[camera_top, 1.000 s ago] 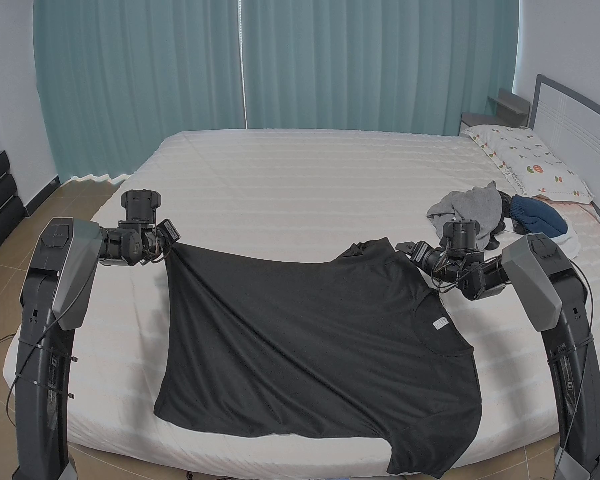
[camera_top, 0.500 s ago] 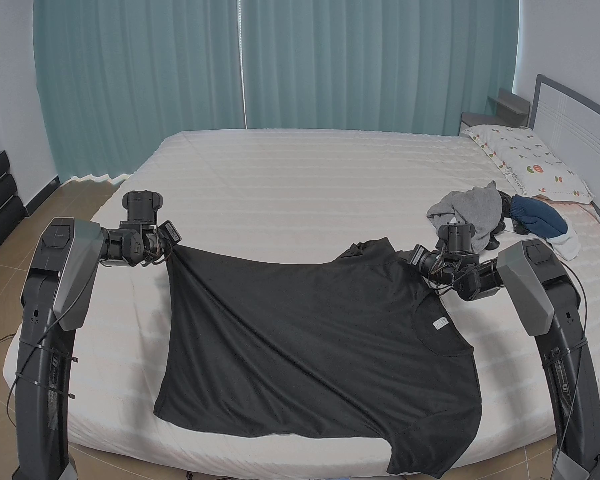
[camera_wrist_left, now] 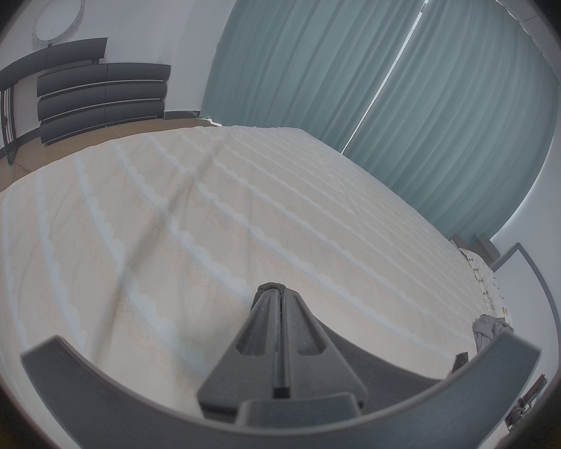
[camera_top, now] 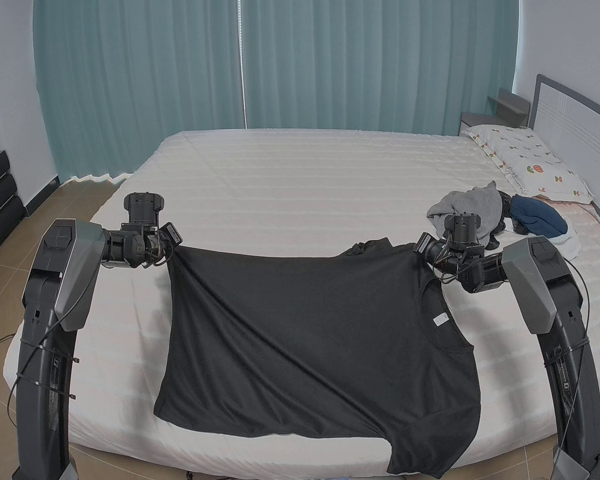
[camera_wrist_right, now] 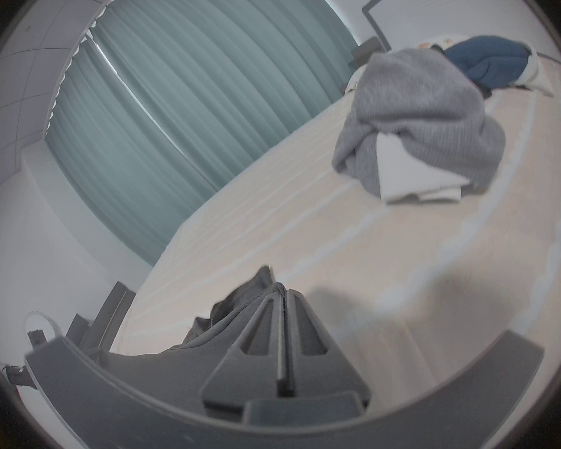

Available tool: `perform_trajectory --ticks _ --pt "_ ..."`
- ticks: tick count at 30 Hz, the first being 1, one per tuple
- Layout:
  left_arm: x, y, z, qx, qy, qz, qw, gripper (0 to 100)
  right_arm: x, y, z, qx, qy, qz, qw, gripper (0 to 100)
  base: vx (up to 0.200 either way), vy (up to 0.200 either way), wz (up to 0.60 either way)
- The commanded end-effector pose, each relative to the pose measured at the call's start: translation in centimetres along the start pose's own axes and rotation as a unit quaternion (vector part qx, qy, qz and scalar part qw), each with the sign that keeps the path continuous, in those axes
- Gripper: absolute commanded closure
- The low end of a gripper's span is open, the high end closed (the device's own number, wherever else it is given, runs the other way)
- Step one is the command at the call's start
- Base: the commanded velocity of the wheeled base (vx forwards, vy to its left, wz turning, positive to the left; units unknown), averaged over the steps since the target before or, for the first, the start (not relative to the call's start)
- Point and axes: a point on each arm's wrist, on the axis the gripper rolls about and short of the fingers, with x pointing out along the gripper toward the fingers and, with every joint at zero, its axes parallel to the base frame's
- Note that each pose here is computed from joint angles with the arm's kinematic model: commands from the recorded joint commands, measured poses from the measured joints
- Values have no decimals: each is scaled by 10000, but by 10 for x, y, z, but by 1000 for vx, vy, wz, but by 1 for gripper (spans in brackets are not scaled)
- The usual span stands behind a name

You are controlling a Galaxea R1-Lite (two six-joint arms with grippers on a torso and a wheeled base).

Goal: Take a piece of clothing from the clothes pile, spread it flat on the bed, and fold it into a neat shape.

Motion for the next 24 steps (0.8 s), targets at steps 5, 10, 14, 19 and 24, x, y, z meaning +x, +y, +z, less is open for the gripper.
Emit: perform_trajectory --ticks 5,10,14,19,24 --pt "0 -3 1 -4 -125 -110 9999 100 1 -6 9 27 -193 5 9998 100 0 0 0" --pt "2 -6 -2 8 -132 -157 9998 100 -1 -5 19 -29 -524 58 9986 100 0 0 0" --pt "5 -6 -10 43 -61 -157 9998 100 -2 -4 23 -67 -646 135 9978 100 0 0 0" --pt "14 -4 -20 163 -111 -212 9996 100 4 -12 10 -239 -564 84 9981 100 0 0 0" --pt "22 -2 -31 183 -116 -248 9995 100 12 -26 -10 -387 -536 64 9978 100 0 0 0"
